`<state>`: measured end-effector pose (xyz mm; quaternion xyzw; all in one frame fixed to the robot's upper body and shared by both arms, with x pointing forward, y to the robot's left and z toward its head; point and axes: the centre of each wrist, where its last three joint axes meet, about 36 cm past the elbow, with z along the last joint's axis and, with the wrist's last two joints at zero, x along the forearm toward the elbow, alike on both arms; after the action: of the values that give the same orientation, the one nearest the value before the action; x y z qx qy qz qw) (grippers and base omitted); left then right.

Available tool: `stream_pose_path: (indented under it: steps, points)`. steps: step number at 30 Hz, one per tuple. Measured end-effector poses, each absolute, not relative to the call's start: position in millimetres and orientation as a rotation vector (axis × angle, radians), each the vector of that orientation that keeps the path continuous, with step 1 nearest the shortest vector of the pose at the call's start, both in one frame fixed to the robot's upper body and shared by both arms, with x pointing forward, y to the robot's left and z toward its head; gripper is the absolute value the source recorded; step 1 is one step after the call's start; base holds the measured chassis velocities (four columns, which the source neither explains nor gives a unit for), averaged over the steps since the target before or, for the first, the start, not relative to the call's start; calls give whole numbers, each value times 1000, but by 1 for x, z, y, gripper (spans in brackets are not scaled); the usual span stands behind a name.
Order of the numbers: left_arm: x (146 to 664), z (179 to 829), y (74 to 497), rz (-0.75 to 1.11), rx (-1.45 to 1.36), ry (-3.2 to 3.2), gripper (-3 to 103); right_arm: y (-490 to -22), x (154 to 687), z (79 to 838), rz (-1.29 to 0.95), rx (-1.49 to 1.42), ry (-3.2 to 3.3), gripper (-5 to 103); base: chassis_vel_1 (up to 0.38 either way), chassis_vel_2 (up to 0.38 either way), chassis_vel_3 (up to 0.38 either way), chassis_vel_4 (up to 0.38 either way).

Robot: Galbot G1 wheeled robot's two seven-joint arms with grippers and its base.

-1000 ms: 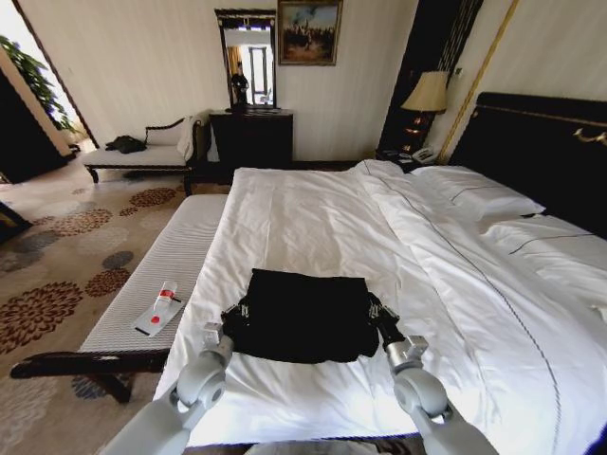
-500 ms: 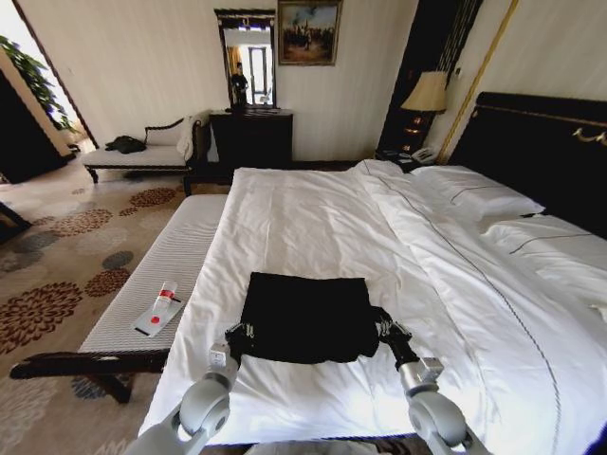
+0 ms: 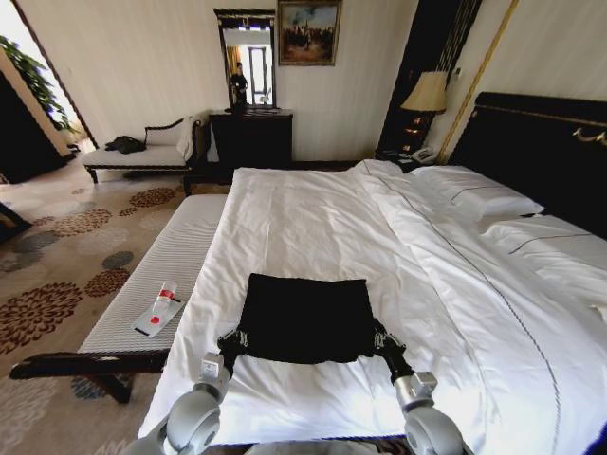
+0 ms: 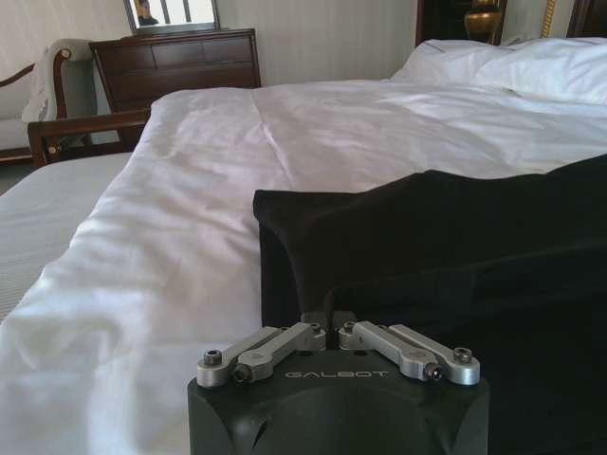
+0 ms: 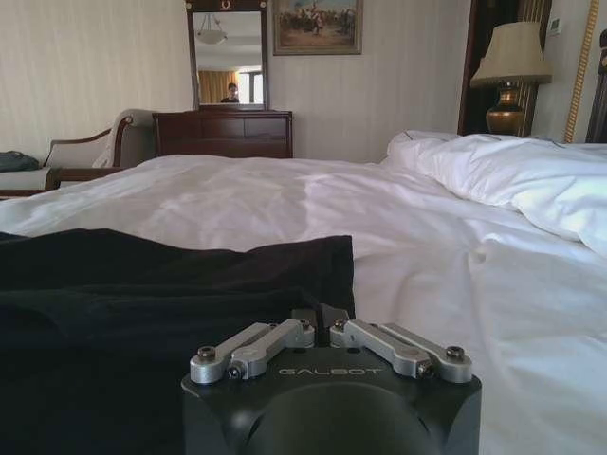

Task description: Fold the clothes on the bed.

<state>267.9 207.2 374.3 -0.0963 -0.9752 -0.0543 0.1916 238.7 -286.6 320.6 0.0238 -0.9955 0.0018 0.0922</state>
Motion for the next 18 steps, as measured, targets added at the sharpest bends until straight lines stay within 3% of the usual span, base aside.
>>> stream_pose_path:
  steps: [1, 3, 5, 8, 10, 11, 12, 13, 15, 16, 18]
  points:
    - [266, 373, 205, -150, -273, -2729, -2, -287, 235, 319, 14, 76, -2948, 4, 0, 0, 0, 0]
    - [264, 373, 204, -151, -282, -2712, 7, -288, 230, 317, 33, 82, -2944, 15, 0, 0, 0, 0]
    - [262, 375, 204, -157, -295, -2705, 12, -288, 227, 316, 41, 90, -2942, 15, 0, 0, 0, 0]
    - [253, 376, 213, -231, -353, -2679, 28, -285, 215, 314, 69, 124, -2943, 32, 0, 0, 0, 0]
    - [250, 376, 217, -266, -371, -2678, 28, -283, 209, 313, 82, 135, -2941, 37, 0, 0, 0, 0]
    - [247, 376, 219, -293, -389, -2681, 39, -283, 205, 314, 90, 143, -2943, 42, 0, 0, 0, 0]
    - [245, 378, 220, -304, -401, -2686, 39, -283, 203, 315, 92, 144, -2947, 47, 0, 0, 0, 0]
    - [245, 378, 220, -304, -401, -2686, 39, -283, 203, 315, 92, 144, -2947, 47, 0, 0, 0, 0]
    - [242, 385, 220, -295, -416, -2705, 49, -285, 205, 322, 82, 129, -2964, 58, 0, 0, 0, 0]
    - [244, 390, 219, -271, -414, -2715, 55, -286, 207, 328, 60, 113, -2978, 58, 0, 0, 0, 0]
    - [255, 398, 221, -208, -372, -2740, 60, -289, 215, 341, -4, 73, -2998, 70, 0, 0, 0, 0]
